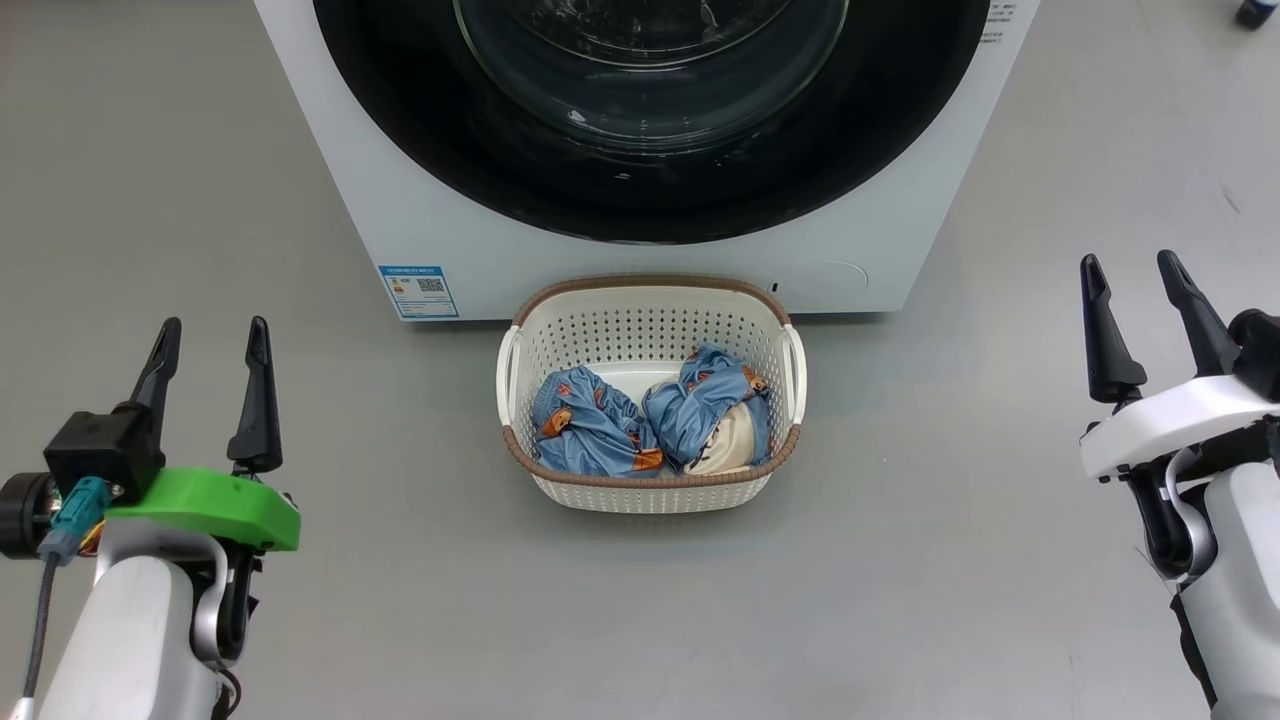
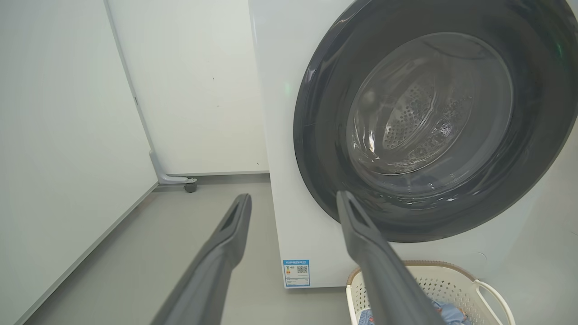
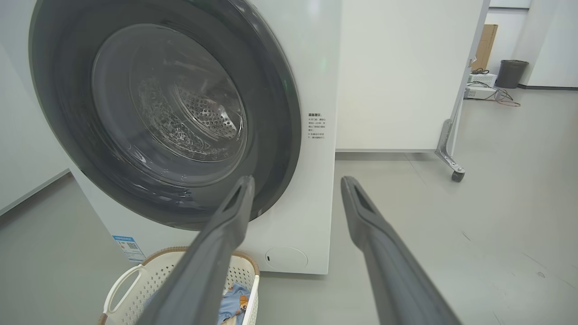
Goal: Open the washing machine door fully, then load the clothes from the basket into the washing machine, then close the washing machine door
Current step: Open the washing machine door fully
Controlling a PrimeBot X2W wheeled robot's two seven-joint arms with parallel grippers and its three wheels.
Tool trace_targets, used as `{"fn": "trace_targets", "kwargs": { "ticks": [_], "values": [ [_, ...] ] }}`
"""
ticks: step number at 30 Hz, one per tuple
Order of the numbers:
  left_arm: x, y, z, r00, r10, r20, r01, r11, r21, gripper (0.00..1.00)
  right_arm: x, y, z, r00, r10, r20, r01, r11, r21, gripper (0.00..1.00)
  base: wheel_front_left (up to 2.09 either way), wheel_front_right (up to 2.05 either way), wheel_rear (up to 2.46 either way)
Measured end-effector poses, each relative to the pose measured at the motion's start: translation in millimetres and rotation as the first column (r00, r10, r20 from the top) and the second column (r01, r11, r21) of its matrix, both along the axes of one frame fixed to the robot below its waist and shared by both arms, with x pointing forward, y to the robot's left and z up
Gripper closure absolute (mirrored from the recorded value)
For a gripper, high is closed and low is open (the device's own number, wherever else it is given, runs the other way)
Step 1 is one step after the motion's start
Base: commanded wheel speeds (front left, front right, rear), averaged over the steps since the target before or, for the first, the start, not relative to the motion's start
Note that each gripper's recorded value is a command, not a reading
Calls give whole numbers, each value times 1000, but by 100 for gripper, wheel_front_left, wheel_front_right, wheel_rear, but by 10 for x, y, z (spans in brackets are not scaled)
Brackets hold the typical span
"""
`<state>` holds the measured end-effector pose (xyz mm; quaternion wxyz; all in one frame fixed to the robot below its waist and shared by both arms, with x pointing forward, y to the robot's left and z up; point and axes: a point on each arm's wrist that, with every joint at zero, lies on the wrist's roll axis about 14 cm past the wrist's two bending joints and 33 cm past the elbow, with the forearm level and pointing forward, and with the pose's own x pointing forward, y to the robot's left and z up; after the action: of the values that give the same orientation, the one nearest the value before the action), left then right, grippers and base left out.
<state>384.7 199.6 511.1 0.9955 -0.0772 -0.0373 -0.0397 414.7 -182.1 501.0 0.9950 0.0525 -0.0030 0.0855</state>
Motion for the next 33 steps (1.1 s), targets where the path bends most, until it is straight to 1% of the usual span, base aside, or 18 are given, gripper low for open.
{"fn": "trace_targets", "kwargs": {
  "ticks": [12, 15, 18, 33],
  "values": [
    [9, 49, -7, 1000, 14, -1, -14, 1000, 2, 0, 14, -11, -15, 1000, 1, -2, -1, 1000, -5, 0, 0, 0, 0],
    [8, 32, -21, 1000, 4, -6, -4, 999, 33, 0, 17, -6, -22, 1000, 2, -4, -2, 1000, -6, 0, 5, 5, -11],
    [7, 16, -29, 1000, -2, -8, 3, 999, 38, 0, 20, -8, -25, 1000, 2, -4, -2, 1000, -11, 0, 13, 13, -25],
    [5, 26, -43, 1000, 1, -12, 0, 999, 37, 0, 51, -44, -33, 1000, -12, -4, 12, 1000, -11, 0, 32, 32, -65]
  ]
}}
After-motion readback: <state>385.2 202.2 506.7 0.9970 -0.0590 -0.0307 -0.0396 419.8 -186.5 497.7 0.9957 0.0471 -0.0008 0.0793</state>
